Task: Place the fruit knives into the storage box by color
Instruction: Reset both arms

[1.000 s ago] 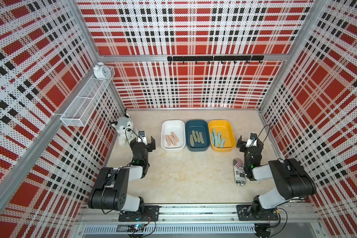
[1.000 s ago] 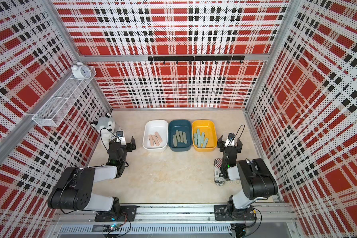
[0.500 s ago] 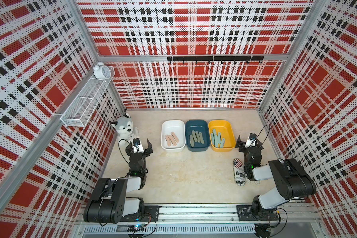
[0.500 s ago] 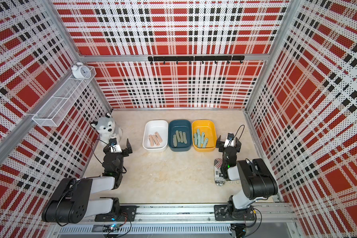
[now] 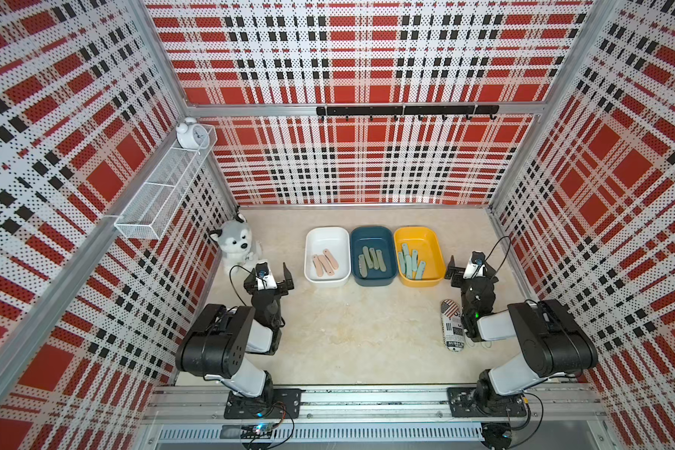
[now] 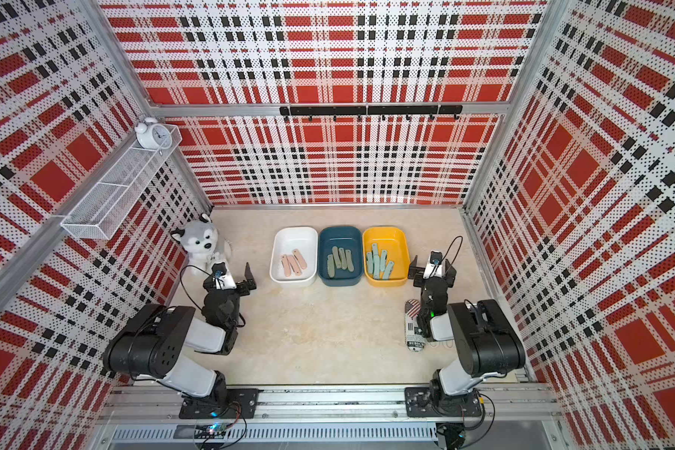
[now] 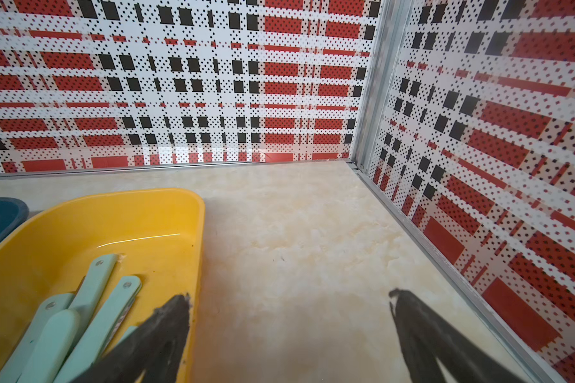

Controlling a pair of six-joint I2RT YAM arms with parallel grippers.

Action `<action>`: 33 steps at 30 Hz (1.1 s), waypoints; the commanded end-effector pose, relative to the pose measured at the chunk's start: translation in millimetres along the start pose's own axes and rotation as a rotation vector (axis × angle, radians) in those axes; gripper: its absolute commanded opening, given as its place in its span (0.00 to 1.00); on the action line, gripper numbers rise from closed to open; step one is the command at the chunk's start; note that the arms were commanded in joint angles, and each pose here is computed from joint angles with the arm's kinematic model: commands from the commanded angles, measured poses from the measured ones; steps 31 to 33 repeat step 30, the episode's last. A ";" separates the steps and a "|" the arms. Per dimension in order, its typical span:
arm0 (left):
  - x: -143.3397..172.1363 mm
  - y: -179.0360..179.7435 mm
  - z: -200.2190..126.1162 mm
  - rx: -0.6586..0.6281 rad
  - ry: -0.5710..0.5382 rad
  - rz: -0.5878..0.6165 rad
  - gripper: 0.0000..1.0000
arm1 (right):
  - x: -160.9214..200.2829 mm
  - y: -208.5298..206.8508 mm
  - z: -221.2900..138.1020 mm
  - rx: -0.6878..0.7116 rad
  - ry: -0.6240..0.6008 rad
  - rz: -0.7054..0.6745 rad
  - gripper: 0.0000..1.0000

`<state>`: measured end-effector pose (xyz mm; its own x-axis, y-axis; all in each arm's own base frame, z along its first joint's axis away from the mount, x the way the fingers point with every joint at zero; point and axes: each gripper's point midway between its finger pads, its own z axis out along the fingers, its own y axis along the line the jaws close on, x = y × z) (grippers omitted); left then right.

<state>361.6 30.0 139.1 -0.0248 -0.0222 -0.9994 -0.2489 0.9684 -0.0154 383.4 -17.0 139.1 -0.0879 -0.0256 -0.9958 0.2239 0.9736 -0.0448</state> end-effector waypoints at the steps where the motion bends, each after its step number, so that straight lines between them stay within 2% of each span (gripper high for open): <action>1: -17.4 8.7 11.3 -0.035 -0.051 -0.068 0.98 | 4.6 -4.3 -0.2 0.013 0.006 0.009 1.00; 9: -16.5 8.8 14.3 -0.036 -0.044 -0.068 0.98 | 7.8 -1.0 5.3 -0.032 0.034 0.022 1.00; 33: -16.3 8.9 12.4 -0.035 -0.045 -0.072 0.98 | 9.1 -0.4 6.4 -0.041 0.040 0.022 1.00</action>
